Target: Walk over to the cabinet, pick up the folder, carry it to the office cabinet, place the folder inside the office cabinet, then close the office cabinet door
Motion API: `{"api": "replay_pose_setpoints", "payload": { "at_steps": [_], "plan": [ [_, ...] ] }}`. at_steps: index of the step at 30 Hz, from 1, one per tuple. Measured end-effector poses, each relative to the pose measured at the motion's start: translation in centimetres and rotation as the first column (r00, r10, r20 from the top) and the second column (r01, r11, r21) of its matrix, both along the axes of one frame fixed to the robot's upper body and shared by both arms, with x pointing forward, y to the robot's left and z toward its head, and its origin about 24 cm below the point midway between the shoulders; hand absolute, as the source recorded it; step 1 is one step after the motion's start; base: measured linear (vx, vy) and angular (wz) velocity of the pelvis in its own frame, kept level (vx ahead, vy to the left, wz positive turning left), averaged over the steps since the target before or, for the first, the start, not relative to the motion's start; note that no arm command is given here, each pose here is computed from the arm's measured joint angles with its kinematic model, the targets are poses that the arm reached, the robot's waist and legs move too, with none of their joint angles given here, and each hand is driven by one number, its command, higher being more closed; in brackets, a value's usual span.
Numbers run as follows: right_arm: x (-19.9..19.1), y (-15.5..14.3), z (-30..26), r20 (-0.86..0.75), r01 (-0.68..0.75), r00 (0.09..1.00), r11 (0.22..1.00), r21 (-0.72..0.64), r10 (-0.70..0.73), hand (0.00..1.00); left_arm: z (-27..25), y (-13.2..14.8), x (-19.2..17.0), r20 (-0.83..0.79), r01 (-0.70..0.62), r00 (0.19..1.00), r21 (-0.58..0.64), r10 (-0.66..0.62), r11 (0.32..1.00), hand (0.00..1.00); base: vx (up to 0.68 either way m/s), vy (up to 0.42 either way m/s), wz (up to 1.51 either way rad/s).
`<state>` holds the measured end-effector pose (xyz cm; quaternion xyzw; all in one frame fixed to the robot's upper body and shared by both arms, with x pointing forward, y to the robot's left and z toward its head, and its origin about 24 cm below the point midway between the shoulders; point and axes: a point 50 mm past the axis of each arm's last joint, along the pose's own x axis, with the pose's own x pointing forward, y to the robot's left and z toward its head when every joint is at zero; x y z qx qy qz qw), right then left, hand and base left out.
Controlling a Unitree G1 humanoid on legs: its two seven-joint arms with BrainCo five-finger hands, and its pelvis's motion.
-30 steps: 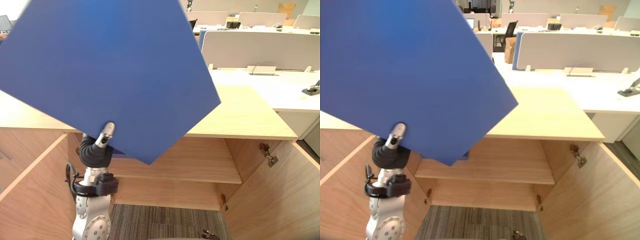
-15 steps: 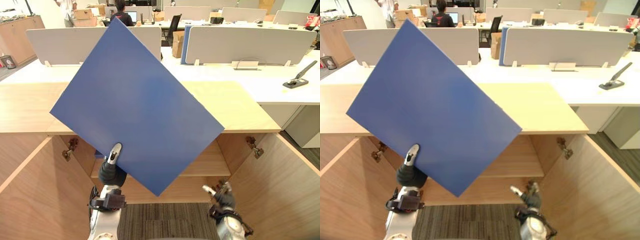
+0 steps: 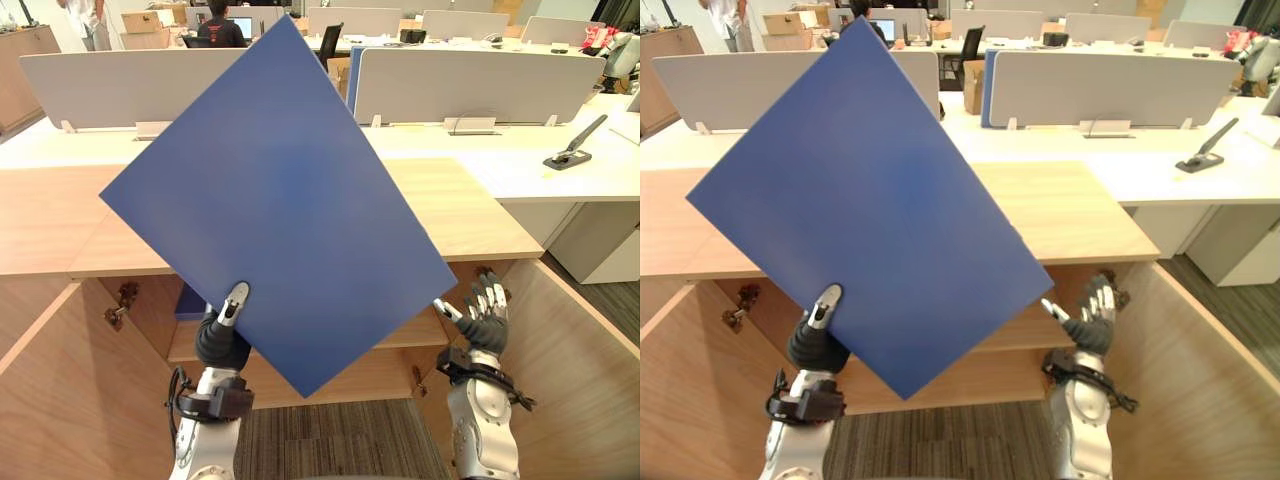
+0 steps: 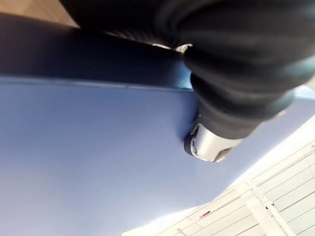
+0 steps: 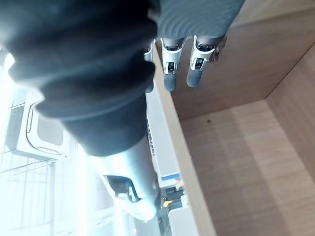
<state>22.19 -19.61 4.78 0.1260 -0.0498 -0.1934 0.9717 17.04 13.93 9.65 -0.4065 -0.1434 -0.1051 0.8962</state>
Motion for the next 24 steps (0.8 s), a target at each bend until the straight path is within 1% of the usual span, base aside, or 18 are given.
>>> {"api": "replay_pose_setpoints", "payload": {
  "at_steps": [2, 5, 8, 11, 13, 17, 20, 22, 24],
  "plan": [
    [0.7, 0.4, 1.0, 0.051, -0.032, 0.998, 0.999, -0.002, 0.032, 0.00, 0.0, 0.4, 0.0, 0.002, -0.019, 1.000, 0.014, 0.019, 1.000, 1.00, -0.02, 0.010, -0.06],
    [1.8, 0.5, 3.4, 0.159, -0.073, 0.984, 0.996, -0.047, 0.080, 0.00, 0.1, 1.1, 0.0, 0.007, -0.057, 0.998, 0.052, 0.057, 0.997, 1.00, -0.02, 0.011, -0.07],
    [2.6, 0.3, 6.1, 0.263, -0.101, 0.956, 0.989, -0.111, 0.128, 0.00, 0.1, 1.8, 0.0, 0.009, -0.088, 0.996, 0.070, 0.087, 0.994, 1.00, -0.01, 0.008, -0.05],
    [3.1, -0.2, 8.6, 0.360, -0.113, 0.918, 0.980, -0.161, 0.165, 0.00, 0.2, 2.8, 0.0, 0.023, -0.132, 0.991, 0.128, 0.130, 0.983, 1.00, 0.00, 0.000, 0.00],
    [3.5, -0.5, 10.3, 0.413, -0.116, 0.888, 0.968, -0.223, 0.201, 0.00, 0.3, 3.6, -0.1, 0.031, -0.162, 0.987, 0.160, 0.159, 0.974, 1.00, 0.00, 0.000, 0.00],
    [4.0, -0.7, 12.3, 0.464, -0.137, 0.847, 0.950, -0.280, 0.258, 0.00, 0.5, 4.8, -0.3, 0.050, -0.208, 0.978, 0.223, 0.202, 0.952, 1.00, 0.00, 0.000, 0.00],
    [4.1, -0.8, 13.2, 0.475, -0.145, 0.829, 0.934, -0.328, 0.295, 0.00, 0.6, 5.4, -0.4, 0.059, -0.230, 0.973, 0.240, 0.223, 0.943, 1.00, 0.00, 0.000, 0.00],
    [4.1, -0.8, 13.7, 0.474, -0.157, 0.818, 0.920, -0.360, 0.326, 0.00, 0.7, 5.7, -0.4, 0.069, -0.247, 0.969, 0.275, 0.238, 0.929, 1.00, 0.00, 0.000, 0.00],
    [4.3, -0.6, 14.2, 0.474, -0.212, 0.791, 0.899, -0.383, 0.388, 0.00, 0.8, 6.0, -0.5, 0.079, -0.252, 0.968, 0.311, 0.239, 0.916, 1.00, 0.00, 0.000, 0.00]
  ]
}}
